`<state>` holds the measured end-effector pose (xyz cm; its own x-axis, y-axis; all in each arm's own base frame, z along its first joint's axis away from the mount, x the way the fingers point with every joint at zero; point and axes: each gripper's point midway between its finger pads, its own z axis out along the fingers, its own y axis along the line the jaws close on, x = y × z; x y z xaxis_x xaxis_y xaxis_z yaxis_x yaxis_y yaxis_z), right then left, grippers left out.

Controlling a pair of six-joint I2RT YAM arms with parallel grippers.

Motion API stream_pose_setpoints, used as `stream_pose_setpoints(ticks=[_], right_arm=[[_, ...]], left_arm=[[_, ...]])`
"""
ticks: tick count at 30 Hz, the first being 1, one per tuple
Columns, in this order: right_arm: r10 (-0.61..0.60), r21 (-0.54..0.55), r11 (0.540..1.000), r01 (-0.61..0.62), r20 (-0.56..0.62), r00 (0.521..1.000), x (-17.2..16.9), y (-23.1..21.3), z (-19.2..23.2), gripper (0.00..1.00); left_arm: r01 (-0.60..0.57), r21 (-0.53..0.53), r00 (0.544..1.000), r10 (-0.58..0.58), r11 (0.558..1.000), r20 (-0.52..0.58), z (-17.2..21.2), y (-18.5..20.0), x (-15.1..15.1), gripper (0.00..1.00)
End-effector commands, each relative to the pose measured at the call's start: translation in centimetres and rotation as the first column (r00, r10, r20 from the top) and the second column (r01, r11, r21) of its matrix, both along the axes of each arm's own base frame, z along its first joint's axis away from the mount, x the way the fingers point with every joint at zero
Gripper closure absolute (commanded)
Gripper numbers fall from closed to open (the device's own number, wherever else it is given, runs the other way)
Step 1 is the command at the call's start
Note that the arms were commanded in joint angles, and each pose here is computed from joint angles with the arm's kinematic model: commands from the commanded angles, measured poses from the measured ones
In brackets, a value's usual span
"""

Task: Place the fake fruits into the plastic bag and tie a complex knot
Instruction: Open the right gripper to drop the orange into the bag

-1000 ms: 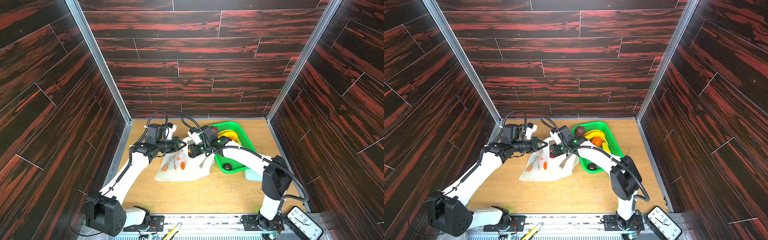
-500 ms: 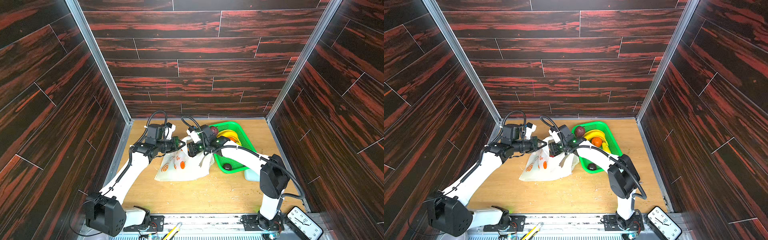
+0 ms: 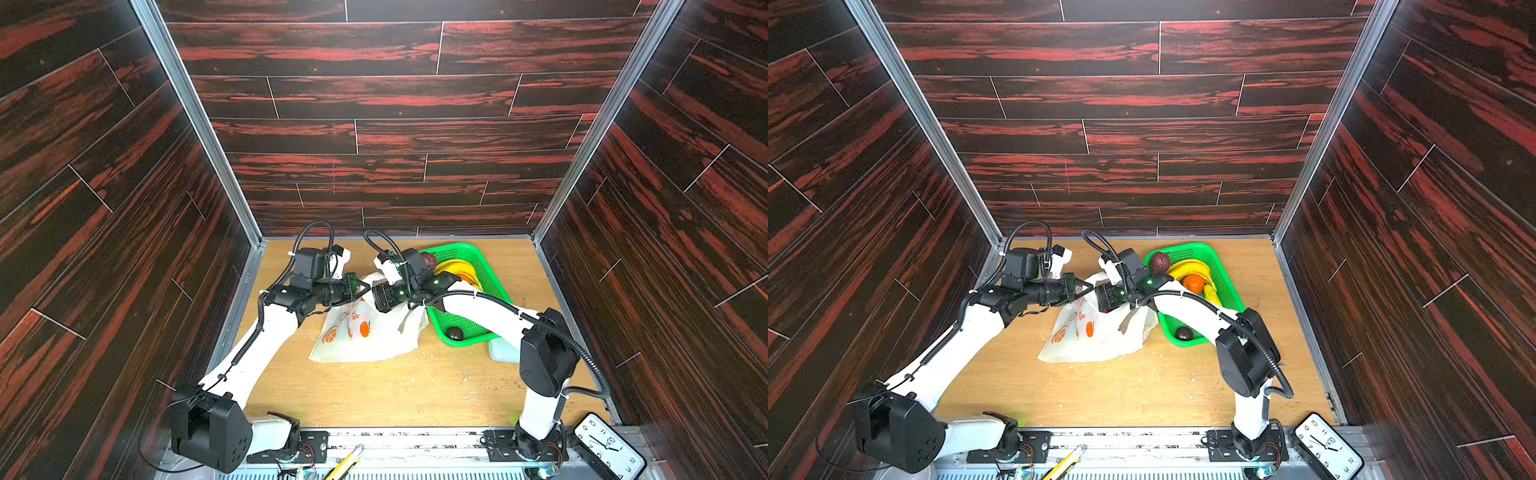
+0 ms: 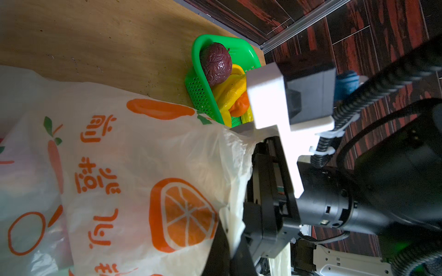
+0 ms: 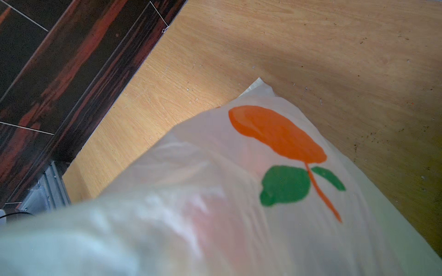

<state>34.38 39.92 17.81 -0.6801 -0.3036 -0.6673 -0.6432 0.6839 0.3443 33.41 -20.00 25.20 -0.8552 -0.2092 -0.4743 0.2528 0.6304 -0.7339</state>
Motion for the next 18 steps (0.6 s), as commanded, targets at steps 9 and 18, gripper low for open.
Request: stream_pose_setpoints(ticks=[9,18], right_arm=[[-0.043,0.009,0.999,0.042,0.047,0.998,-0.5,-2.1,3.3,0.18],[-0.067,0.045,0.997,0.064,0.066,0.996,-1.8,-3.7,6.8,0.18]], left_arm=[[-0.012,0.022,1.0,0.012,1.0,-0.004,-0.4,0.6,-0.4,1.0],[0.008,0.015,1.0,-0.008,1.0,-0.026,-1.3,0.2,-0.3,1.0]])
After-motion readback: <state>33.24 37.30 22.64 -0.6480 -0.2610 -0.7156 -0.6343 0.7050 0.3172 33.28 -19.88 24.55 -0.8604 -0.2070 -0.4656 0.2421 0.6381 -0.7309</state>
